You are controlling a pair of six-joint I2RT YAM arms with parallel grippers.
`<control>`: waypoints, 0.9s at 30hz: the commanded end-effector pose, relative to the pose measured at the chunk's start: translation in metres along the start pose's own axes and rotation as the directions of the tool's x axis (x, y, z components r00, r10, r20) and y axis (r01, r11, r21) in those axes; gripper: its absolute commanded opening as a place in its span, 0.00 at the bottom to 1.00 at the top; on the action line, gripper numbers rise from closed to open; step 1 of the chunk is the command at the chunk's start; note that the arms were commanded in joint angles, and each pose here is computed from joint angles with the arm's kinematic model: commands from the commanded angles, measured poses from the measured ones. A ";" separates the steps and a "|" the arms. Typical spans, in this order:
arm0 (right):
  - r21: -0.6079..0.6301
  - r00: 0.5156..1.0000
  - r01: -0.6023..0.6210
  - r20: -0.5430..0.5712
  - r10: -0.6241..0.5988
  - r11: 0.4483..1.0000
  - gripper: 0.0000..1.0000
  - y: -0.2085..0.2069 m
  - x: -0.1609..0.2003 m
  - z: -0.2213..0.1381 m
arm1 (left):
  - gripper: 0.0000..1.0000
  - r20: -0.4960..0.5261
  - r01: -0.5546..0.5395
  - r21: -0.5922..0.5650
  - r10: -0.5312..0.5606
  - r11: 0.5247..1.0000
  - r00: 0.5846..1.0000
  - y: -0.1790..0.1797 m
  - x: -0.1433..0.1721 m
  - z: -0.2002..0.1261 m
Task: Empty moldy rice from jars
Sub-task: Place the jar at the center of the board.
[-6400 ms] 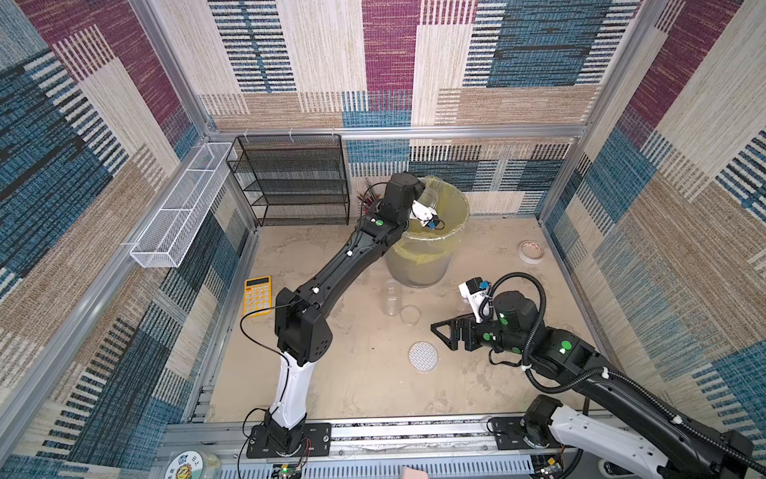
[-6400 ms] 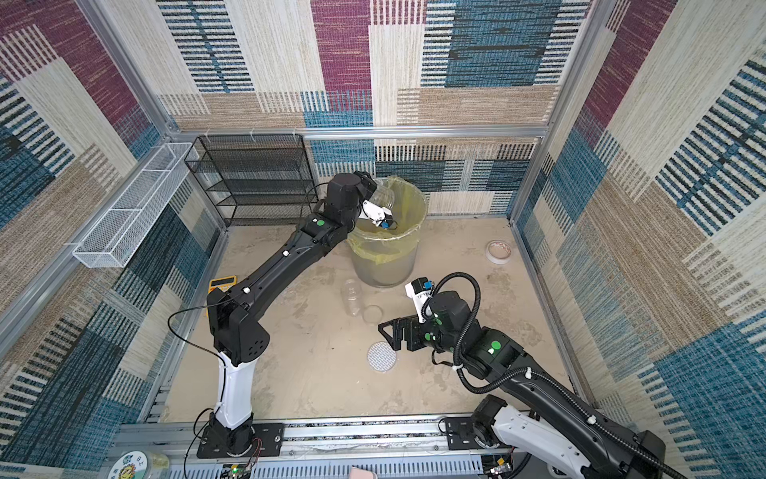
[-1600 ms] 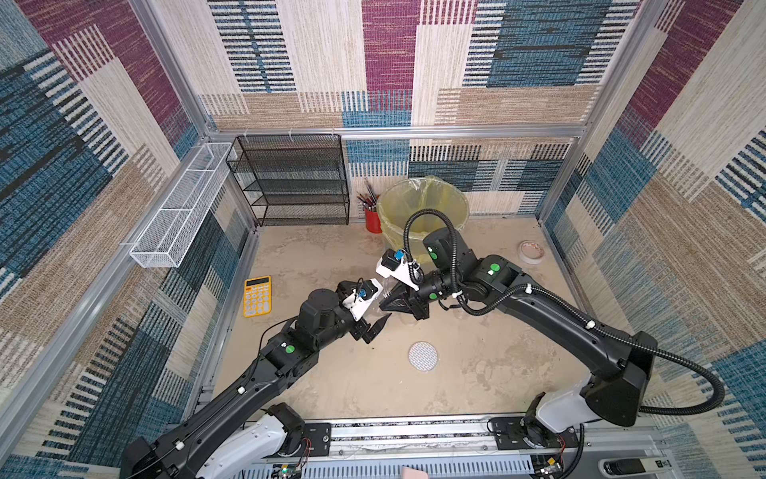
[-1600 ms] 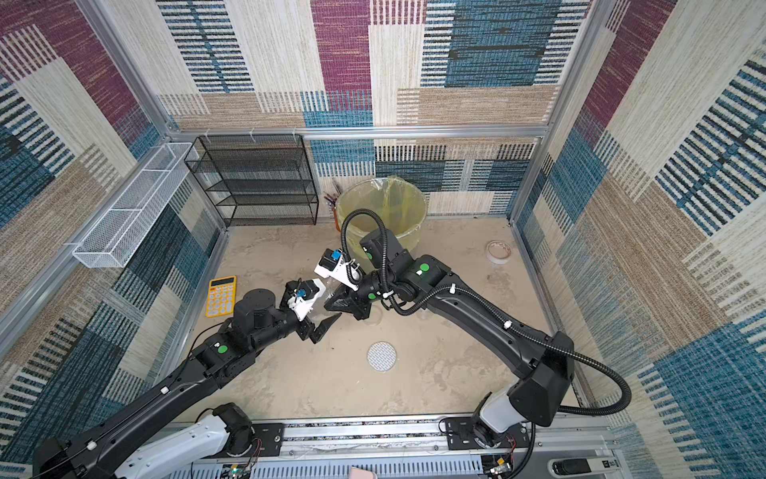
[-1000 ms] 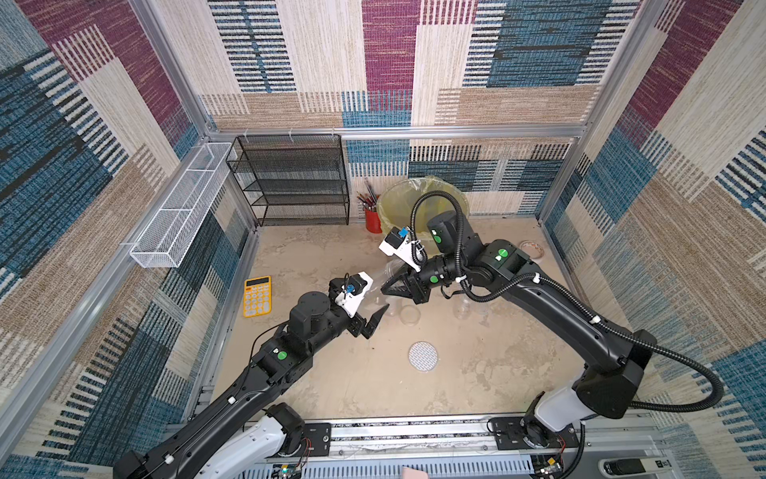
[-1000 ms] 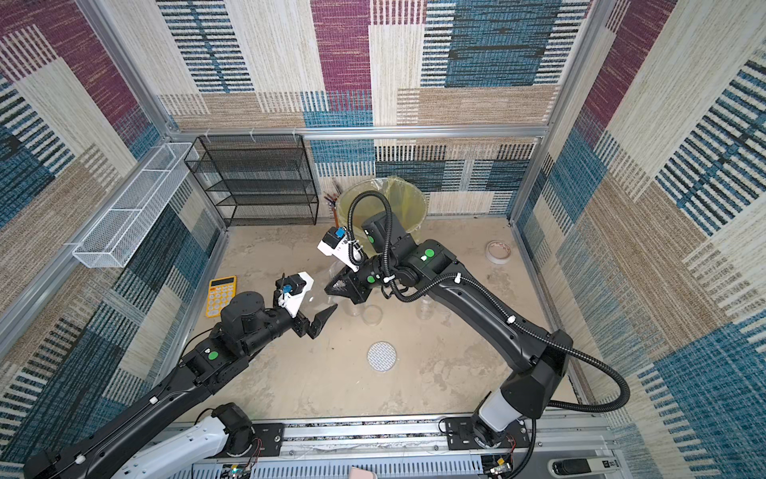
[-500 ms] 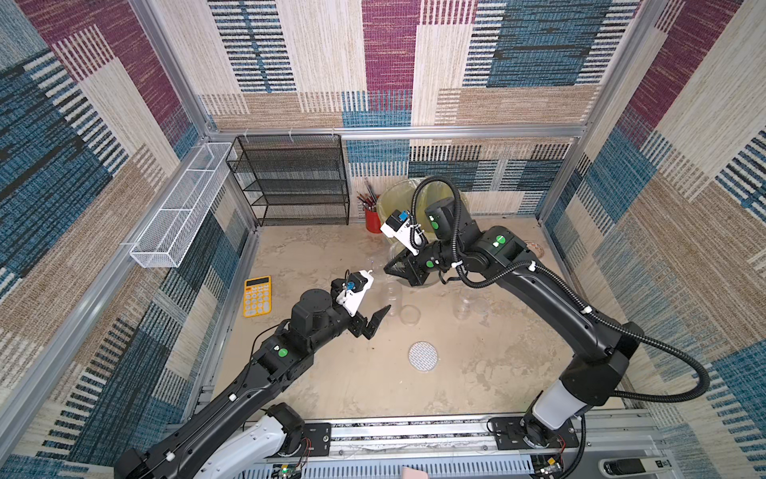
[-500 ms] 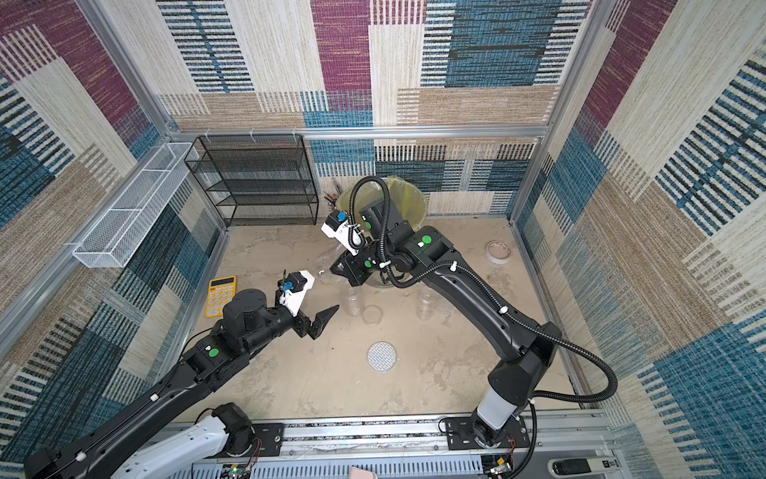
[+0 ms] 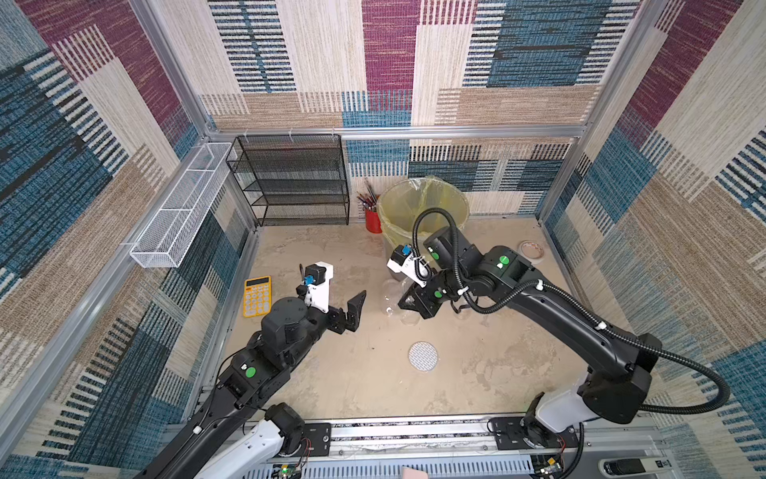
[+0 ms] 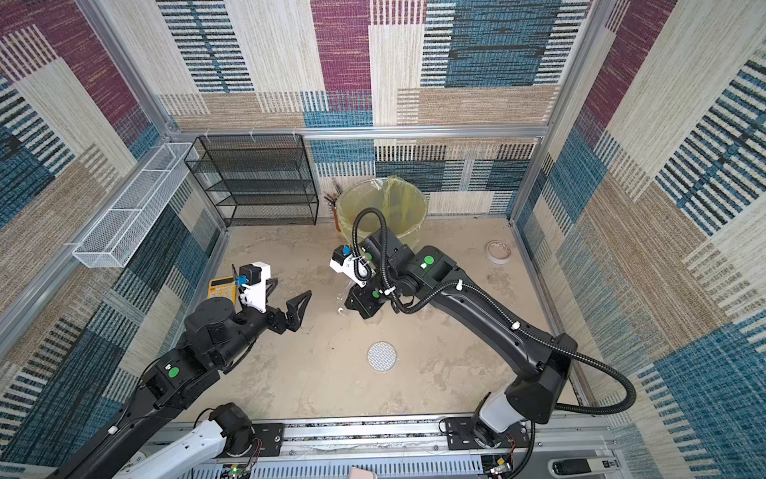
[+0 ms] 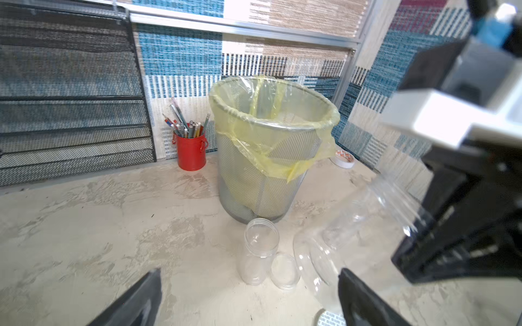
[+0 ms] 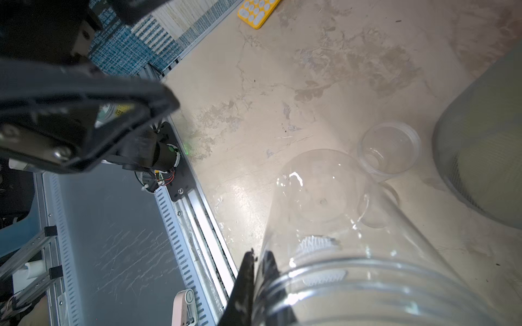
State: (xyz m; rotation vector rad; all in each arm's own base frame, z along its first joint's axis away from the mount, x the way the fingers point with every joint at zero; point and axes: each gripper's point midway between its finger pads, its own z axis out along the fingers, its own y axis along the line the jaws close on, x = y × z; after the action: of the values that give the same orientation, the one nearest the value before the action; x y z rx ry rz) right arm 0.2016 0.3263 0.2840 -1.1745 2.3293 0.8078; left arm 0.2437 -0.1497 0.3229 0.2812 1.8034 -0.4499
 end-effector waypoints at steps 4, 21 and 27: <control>0.020 0.993 -0.047 -0.103 0.049 0.999 0.00 0.009 0.035 0.036 | 0.99 -0.109 0.145 -0.194 -0.168 0.970 0.980 0.029 0.016 -0.010; 0.182 0.955 -0.091 -0.263 0.138 0.979 0.01 0.004 0.060 0.139 | 0.99 -0.103 0.262 -0.341 -0.313 0.903 0.944 0.062 0.068 -0.032; 0.194 0.945 -0.104 -0.286 0.158 0.975 0.02 0.004 0.067 0.150 | 0.99 -0.110 0.259 -0.337 -0.312 0.905 0.944 0.062 0.074 -0.030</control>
State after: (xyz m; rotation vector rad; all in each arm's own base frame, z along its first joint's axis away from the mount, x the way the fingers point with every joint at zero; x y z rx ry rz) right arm 0.1694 0.3819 0.1307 -1.1877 2.6986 0.4731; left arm 0.2228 -0.0862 0.2488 -0.1553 2.0626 -0.3319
